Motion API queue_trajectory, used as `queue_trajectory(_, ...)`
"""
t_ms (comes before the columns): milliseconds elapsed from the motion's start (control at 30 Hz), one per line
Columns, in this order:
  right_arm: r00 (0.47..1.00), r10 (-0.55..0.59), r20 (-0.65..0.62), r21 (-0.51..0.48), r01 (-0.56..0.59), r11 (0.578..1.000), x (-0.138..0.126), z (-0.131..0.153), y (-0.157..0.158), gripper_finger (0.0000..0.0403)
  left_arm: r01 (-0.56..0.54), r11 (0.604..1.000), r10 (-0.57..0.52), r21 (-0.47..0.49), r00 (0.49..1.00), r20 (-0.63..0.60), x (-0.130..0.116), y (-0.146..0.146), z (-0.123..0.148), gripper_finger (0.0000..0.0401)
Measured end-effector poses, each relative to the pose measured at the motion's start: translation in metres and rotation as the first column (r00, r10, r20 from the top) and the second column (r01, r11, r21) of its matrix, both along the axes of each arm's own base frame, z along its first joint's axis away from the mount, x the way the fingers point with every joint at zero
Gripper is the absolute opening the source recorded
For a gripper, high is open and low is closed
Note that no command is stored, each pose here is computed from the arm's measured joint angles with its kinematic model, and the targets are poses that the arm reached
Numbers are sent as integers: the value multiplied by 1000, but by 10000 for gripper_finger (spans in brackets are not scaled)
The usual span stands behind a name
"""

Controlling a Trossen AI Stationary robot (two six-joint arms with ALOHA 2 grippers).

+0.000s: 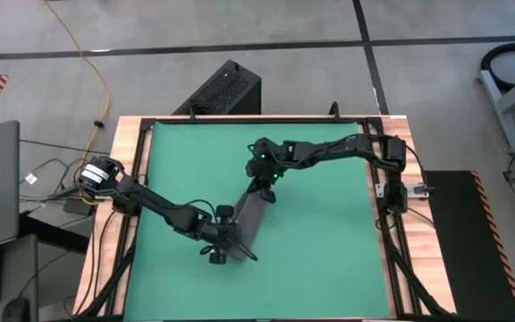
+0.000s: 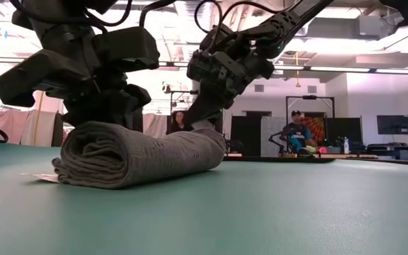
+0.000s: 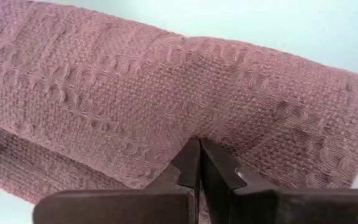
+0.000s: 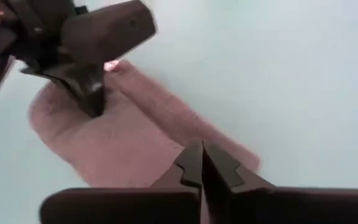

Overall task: Roll towel
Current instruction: Roll the microfiber towel

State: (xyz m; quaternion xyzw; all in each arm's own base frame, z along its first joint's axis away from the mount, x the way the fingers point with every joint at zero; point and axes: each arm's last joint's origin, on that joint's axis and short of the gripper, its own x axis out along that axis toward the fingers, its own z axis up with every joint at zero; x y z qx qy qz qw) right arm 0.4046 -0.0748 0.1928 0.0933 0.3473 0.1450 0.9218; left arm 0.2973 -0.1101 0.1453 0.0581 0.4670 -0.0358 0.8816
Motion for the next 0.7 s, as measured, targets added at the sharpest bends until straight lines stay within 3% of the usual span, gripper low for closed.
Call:
queue_trajectory(167,990,133,37,-16,-132,991,-1,1,6,19,2,1000,-2,8,1000,-20,-2,1,-1,0)
queue_trajectory(333,952,296,85,-34,-294,955,-12,16,13,108,9,1000,-7,24,998,-56,-5,2,-3,0)
queue_trajectory(533,892,452,27,-301,-424,854,-17,16,34,243,4,1000,-4,-3,998,-67,-12,4,-12,0)
queue_trajectory(700,860,510,-21,-473,-458,753,-13,12,47,275,6,1000,-7,-14,996,-90,-16,5,-16,0)
